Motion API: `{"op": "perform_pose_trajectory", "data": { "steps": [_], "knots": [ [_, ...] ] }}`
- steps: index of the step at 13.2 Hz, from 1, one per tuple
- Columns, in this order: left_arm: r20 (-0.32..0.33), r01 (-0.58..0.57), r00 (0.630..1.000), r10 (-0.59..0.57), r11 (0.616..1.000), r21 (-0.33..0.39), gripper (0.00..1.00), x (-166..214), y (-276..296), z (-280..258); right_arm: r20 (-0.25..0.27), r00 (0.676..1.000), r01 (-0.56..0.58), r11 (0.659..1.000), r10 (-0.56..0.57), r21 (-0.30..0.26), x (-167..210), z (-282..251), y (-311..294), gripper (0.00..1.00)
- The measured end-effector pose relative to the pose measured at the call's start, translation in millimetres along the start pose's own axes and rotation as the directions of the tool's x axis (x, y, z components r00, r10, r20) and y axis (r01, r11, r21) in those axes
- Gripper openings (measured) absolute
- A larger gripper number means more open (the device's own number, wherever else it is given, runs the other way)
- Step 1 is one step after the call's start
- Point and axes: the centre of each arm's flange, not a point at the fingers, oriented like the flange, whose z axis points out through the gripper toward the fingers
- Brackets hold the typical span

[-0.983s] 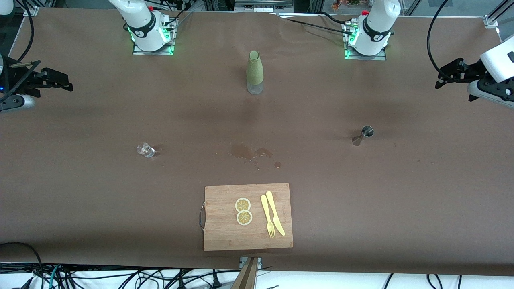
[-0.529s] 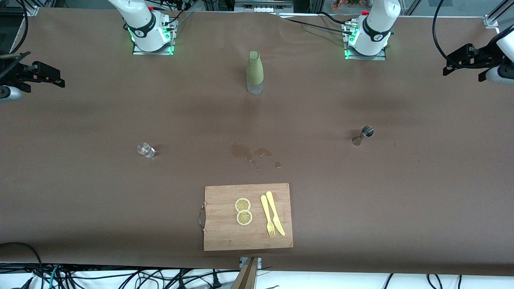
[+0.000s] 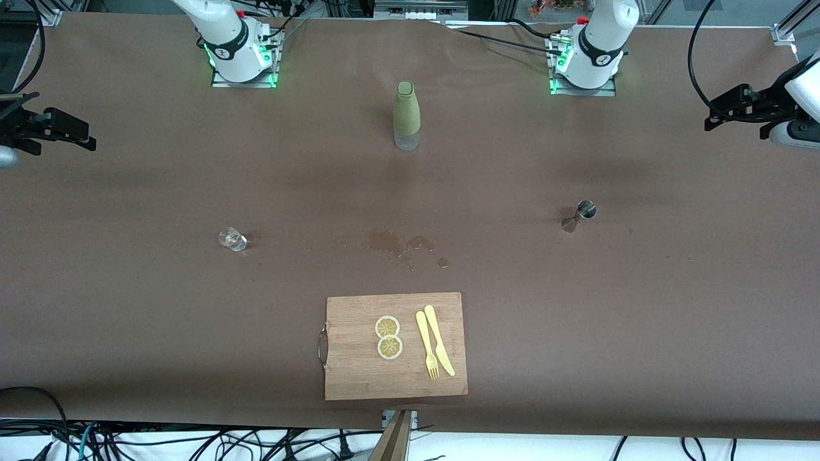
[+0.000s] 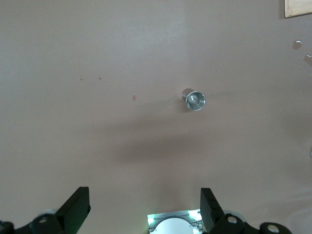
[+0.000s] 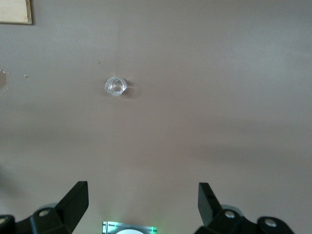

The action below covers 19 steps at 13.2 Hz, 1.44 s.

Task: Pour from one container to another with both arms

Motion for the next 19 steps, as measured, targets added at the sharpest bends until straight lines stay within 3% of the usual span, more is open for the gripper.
{"op": "perform_pose_trajectory", "data": {
  "steps": [19],
  "knots": [
    [-0.044,0.119,0.992,-0.119,0.993,0.004,1.00,11.5,-34.9,-11.2,-0.005,1.000,-0.010,1.000,0.010,-0.001,6.3,4.7,-0.2,1.00]
  ]
}}
